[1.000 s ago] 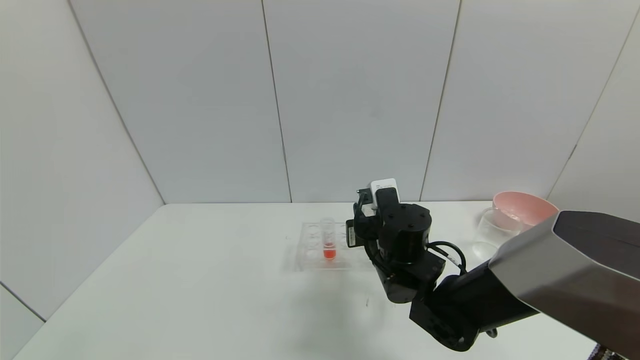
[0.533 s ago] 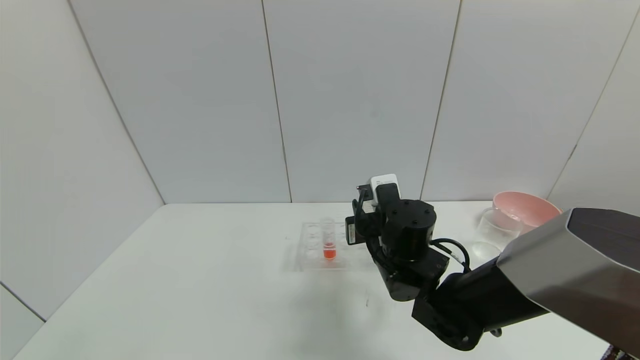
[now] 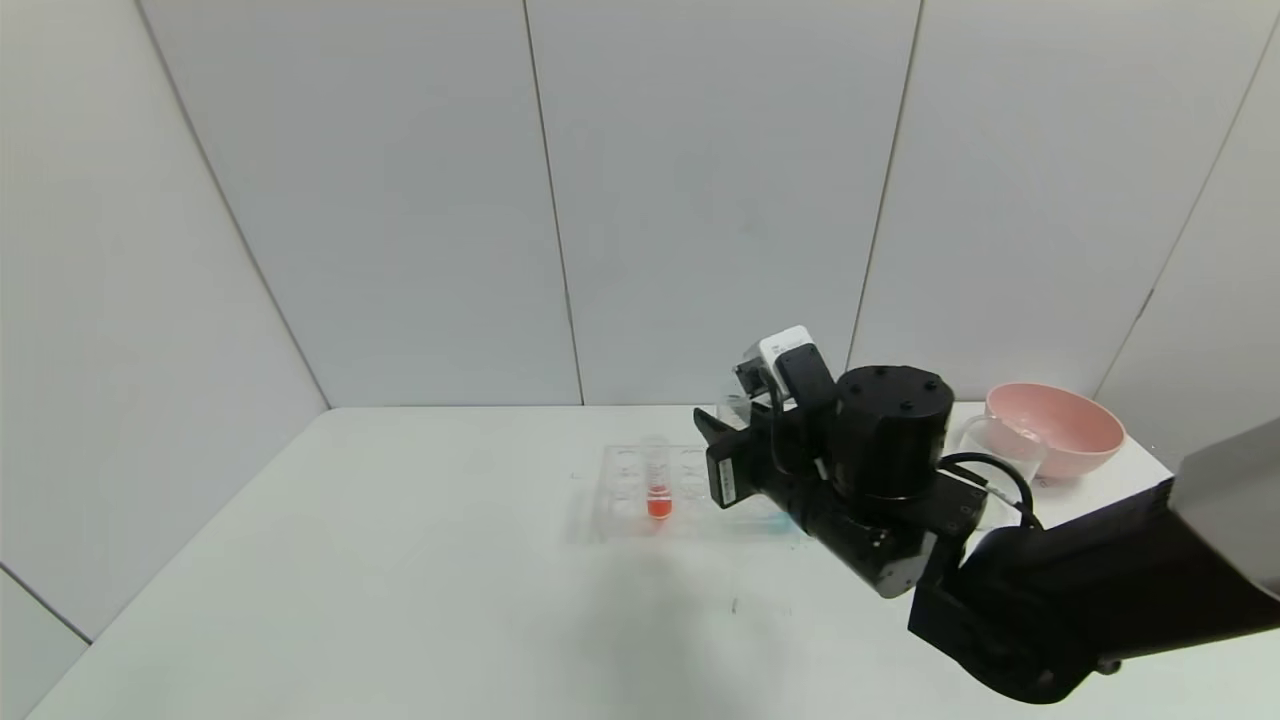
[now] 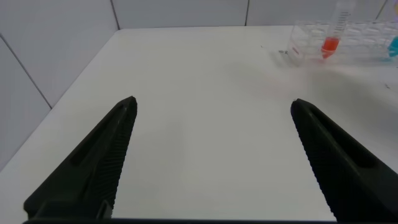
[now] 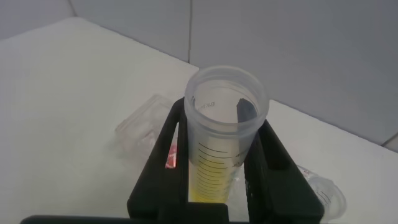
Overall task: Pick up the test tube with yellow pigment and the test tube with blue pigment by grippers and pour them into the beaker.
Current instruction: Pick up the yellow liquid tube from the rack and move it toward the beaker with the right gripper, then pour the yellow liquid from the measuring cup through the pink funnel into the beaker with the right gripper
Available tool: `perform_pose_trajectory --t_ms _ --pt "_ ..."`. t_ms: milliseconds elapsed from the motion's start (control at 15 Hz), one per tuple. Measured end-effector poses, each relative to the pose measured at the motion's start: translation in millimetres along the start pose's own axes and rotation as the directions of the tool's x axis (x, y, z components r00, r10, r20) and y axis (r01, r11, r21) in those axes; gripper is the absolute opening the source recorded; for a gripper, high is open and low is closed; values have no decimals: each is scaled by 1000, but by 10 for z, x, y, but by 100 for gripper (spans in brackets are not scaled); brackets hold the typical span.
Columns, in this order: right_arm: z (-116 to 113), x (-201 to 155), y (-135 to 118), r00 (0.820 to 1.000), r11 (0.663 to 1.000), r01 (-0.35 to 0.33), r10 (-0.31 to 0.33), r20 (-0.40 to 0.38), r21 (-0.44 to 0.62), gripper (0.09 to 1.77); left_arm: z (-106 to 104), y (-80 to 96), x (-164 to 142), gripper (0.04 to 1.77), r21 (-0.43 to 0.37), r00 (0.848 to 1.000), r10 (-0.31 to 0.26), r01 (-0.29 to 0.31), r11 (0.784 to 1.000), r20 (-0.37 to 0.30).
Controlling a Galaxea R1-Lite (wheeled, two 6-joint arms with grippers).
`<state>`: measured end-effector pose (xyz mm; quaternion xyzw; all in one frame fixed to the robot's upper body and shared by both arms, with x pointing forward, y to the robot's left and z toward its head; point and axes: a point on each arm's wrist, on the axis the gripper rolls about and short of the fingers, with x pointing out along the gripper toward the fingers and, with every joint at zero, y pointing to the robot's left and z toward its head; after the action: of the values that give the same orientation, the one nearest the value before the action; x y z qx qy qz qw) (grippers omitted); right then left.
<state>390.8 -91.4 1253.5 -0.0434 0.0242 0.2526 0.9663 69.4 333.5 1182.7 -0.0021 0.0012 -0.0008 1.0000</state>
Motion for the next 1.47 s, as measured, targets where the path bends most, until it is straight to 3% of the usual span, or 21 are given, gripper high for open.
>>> perform_pose_trajectory --t_ms 267,600,800,1067,1467 --pt "4 -337 -370 985 984 -169 167 -36 -55 56 0 0 0 176 0 1000 0 0 1000 0" --pt "72 -788 -933 954 964 -268 265 -139 2 56 0 0 0 176 0 1000 0 0 1000 0" --pt "105 -1041 -1282 932 950 -312 302 -199 -22 56 0 0 0 176 0 1000 0 0 1000 0" --pt "83 -1276 -1739 918 942 -332 309 -250 -52 56 0 0 0 176 0 1000 0 0 1000 0" --pt "254 -1277 -2335 933 963 -242 197 -301 -121 56 0 0 0 176 0 1000 0 0 1000 0"
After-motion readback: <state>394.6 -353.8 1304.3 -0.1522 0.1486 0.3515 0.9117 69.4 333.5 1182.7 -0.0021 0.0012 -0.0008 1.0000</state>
